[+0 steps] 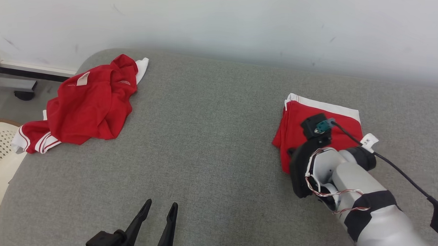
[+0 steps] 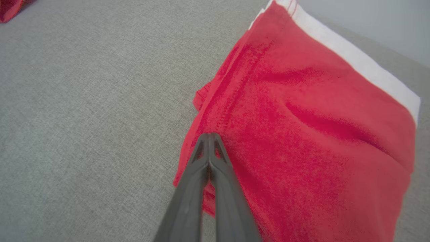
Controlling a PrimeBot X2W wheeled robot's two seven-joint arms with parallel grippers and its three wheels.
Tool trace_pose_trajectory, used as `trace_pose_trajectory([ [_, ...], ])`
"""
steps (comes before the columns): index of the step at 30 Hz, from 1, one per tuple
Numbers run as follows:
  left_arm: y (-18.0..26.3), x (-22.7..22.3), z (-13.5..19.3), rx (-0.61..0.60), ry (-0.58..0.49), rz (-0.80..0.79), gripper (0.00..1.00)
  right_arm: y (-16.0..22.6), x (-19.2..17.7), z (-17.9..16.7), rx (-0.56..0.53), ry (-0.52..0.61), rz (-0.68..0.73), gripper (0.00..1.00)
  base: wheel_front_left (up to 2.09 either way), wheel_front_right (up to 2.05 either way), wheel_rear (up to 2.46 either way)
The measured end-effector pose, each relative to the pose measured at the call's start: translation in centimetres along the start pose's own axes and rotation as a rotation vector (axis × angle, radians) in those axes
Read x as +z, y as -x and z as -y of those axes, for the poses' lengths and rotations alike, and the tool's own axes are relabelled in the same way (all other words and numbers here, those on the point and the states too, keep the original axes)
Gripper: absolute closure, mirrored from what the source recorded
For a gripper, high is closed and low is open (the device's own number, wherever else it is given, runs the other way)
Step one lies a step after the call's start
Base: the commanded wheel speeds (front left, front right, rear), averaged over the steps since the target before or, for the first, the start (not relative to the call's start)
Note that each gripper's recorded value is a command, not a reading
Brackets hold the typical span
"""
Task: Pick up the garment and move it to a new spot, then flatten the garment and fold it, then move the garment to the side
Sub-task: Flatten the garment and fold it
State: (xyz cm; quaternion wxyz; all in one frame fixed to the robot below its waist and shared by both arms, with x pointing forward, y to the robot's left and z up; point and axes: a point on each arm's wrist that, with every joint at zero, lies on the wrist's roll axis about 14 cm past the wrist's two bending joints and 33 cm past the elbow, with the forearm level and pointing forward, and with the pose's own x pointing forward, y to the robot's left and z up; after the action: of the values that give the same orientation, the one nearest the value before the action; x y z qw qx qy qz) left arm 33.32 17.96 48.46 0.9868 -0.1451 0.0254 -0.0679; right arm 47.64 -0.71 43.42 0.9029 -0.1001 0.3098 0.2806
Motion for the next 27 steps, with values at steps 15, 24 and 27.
trace_pose_trajectory([
  [15,-0.1,0.7,0.4,-0.01,0.001,0.028,0.0,2.4,4.6,-3.0,0.111,-0.106,0.215,0.8,0.0,0.0,0.0],
  [24,0.3,3.3,-0.8,0.059,0.055,0.124,0.0,7.9,3.8,3.6,-0.061,-0.265,0.458,0.0,0.0,0.0,0.0],
  [27,0.2,4.0,-1.0,0.068,0.048,0.145,0.0,10.0,2.4,5.5,-0.136,-0.299,0.514,0.0,0.0,0.0,0.0],
])
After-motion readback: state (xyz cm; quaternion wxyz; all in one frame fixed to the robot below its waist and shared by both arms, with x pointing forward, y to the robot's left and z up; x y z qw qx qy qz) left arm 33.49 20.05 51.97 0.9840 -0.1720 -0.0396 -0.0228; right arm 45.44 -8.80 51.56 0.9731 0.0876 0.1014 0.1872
